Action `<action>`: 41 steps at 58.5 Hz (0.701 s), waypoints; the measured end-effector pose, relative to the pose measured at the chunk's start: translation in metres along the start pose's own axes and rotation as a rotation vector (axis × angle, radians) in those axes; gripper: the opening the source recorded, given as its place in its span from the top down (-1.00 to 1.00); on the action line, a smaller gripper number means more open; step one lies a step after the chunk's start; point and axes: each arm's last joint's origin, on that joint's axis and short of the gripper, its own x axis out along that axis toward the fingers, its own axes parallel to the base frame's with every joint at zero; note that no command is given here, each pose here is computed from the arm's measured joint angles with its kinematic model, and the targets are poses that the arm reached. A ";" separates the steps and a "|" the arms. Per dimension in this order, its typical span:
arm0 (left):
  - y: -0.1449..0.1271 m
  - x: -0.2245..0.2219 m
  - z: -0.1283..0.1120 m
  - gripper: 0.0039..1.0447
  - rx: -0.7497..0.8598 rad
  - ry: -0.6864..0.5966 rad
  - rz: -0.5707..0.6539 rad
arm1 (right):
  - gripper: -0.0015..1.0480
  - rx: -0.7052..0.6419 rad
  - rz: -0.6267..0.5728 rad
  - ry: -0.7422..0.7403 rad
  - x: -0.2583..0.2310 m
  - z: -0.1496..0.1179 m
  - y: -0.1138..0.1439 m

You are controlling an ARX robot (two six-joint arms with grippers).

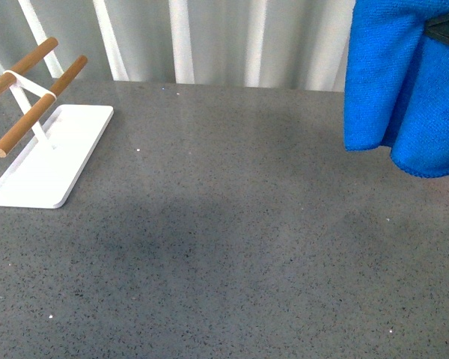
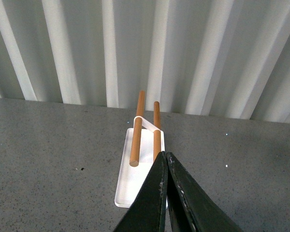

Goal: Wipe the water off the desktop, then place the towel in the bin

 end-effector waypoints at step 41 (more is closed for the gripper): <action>-0.036 -0.017 -0.016 0.94 0.003 -0.035 -0.023 | 0.93 0.044 -0.093 0.210 -0.008 -0.030 0.005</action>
